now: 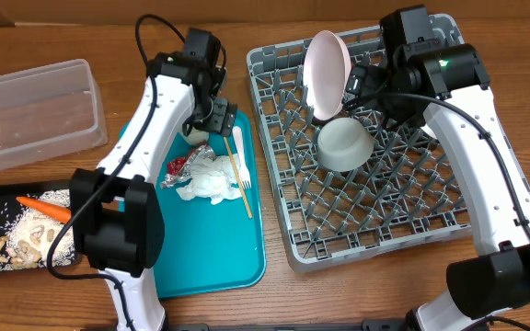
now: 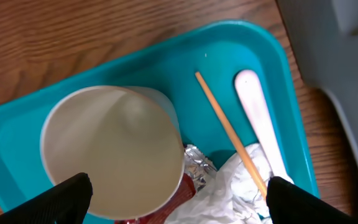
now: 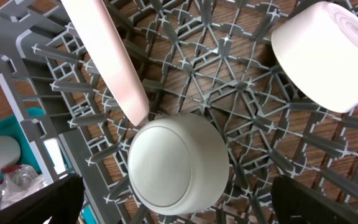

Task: Sort waste into correct bins and load items into the dishwasher rack
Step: 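Grasp the white paper cup with the left gripper and lift it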

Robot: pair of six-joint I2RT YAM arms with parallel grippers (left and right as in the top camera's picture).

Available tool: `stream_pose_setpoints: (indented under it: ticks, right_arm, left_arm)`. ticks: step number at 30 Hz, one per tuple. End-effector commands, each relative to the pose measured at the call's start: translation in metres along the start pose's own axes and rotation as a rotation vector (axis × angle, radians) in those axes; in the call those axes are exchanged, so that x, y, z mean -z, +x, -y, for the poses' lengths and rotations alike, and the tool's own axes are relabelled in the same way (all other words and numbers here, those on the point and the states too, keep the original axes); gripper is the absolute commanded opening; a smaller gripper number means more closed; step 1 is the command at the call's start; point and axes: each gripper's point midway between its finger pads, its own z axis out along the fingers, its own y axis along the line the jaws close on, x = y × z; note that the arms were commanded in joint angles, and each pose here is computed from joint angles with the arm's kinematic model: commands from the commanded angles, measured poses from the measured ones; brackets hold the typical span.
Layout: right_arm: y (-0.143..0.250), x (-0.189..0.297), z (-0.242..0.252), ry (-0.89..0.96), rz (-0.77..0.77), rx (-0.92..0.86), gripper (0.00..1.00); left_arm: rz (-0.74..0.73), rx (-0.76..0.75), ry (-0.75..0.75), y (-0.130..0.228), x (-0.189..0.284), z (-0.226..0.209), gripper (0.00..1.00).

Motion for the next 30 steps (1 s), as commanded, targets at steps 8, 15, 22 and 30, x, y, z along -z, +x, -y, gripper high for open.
stream_pose_setpoints:
  ticks: [8, 15, 22, 30]
  right_arm:
    - [-0.008, 0.013, -0.002, -0.013, 0.043, -0.005, 1.0]
    - [-0.008, 0.013, -0.002, -0.013, 0.043, -0.004, 1.0]
    - [-0.008, 0.013, -0.002, -0.013, 0.043, -0.005, 1.0]
    - [-0.008, 0.013, -0.002, -0.013, 0.043, -0.004, 1.0]
  left_arm:
    - [-0.01, -0.046, -0.012, 0.008, -0.024, 0.002, 0.9]
    - [0.029, -0.042, -0.02, -0.001, -0.024, 0.001, 0.58]
    - [0.03, -0.042, -0.02, -0.001, -0.024, 0.001, 0.4]
    - [0.04, -0.041, -0.03, -0.004, -0.024, -0.001, 0.12]
